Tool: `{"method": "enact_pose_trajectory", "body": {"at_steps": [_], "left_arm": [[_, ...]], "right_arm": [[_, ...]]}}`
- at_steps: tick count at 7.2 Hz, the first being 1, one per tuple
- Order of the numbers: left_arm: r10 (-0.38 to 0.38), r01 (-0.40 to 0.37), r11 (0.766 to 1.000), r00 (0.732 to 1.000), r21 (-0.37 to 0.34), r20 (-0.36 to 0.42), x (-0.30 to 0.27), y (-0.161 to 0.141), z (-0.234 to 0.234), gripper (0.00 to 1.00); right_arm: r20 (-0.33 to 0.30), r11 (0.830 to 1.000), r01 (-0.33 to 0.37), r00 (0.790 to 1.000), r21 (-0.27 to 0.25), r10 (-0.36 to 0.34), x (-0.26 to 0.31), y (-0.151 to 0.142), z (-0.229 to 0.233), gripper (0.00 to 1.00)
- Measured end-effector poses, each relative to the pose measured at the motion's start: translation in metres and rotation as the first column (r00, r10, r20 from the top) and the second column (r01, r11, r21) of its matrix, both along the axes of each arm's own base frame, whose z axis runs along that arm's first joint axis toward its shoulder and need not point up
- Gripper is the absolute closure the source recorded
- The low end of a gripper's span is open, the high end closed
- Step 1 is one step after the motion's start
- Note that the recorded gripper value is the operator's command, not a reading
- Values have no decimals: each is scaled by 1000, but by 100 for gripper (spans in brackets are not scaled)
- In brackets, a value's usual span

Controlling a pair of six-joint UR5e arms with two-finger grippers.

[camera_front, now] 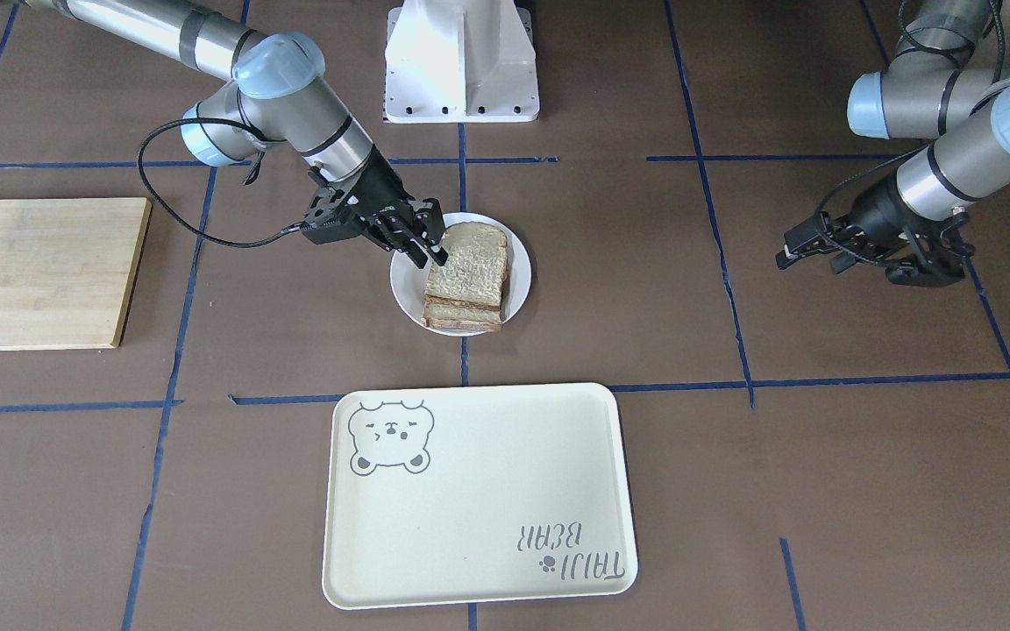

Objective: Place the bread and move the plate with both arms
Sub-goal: 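Open the right gripper and lift it away while the left arm reaches toward the plate, then close the left gripper on the rim of the white plate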

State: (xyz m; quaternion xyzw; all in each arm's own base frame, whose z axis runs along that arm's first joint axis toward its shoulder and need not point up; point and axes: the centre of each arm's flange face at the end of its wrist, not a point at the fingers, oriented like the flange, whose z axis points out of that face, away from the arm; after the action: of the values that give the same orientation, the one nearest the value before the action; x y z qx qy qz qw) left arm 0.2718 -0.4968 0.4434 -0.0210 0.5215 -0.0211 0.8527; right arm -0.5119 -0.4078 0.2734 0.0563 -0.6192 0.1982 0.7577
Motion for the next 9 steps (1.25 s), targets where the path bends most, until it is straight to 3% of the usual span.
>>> {"method": "enact_pose_trajectory", "body": {"at_steps": [2,3,4,6,7,8,9], "left_arm": [[4,-4,1000,999,-3,-54,34,-6,-50,0],[-1,0,1000,995,-1,-104,52,-4,-79,0],[-15,15,1000,987,-1,-161,69,4,-97,0],[-71,71,997,958,-10,-277,107,28,-106,17],[-100,98,995,938,-21,-333,130,42,-99,35],[-120,112,993,917,-42,-381,150,56,-91,51],[-128,113,992,904,-61,-408,165,67,-87,59]], "right_arm": [[-56,998,27,998,-50,-30,71,-56,-7,0],[-145,997,58,987,-51,-65,112,-77,-10,0],[-251,995,94,963,-37,-100,141,-86,-12,0],[-467,978,206,865,-5,-185,193,-92,-4,0],[-533,964,264,817,12,-217,216,-88,9,0],[-573,950,310,784,30,-238,237,-86,22,0],[-594,937,347,763,45,-254,253,-85,33,0]]}}
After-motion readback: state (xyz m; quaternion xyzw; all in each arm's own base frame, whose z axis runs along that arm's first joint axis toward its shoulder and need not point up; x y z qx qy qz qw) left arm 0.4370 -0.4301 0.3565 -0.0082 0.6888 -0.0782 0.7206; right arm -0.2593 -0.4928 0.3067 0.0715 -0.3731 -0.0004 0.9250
